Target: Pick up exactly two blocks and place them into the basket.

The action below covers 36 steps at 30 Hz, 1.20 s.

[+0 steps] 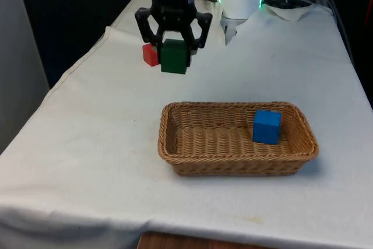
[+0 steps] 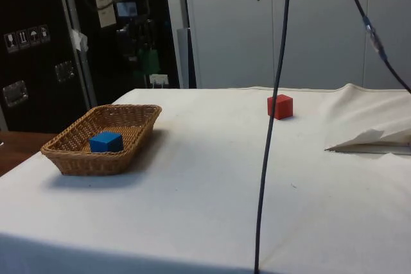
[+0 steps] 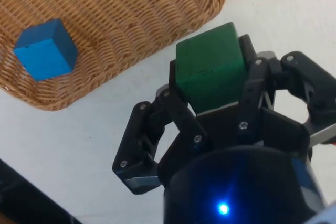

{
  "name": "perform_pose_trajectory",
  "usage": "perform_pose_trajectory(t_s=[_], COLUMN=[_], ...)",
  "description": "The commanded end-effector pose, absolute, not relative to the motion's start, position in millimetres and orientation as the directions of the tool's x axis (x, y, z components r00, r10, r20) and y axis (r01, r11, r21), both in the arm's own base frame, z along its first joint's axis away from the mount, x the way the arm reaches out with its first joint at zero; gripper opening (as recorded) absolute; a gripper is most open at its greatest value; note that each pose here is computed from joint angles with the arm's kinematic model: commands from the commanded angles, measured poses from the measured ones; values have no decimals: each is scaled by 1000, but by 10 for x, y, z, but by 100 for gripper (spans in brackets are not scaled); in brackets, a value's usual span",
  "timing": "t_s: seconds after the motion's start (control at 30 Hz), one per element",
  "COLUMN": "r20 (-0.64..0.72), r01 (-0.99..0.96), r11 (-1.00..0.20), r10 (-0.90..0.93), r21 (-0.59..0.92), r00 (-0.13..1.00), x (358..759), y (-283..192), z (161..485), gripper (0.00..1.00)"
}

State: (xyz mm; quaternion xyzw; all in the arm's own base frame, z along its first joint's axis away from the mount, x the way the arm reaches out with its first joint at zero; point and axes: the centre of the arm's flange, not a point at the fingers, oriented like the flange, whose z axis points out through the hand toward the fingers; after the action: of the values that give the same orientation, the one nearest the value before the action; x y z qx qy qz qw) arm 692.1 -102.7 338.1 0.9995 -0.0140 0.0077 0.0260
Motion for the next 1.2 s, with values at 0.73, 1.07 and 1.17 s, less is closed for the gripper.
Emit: perform_pose_trajectory(t_s=[0.73, 1.07, 1.17], r20=[-11, -17, -18], r01=[-50, -86, -98], r11=[-994, -995, -994], r10=[-51, -87, -98], r21=[93, 58, 48], r00=[999, 996, 995], x=[7277, 7365, 7385], y=[-435, -360, -345], z=[2767, 2457, 2365], gripper=[3, 3, 3])
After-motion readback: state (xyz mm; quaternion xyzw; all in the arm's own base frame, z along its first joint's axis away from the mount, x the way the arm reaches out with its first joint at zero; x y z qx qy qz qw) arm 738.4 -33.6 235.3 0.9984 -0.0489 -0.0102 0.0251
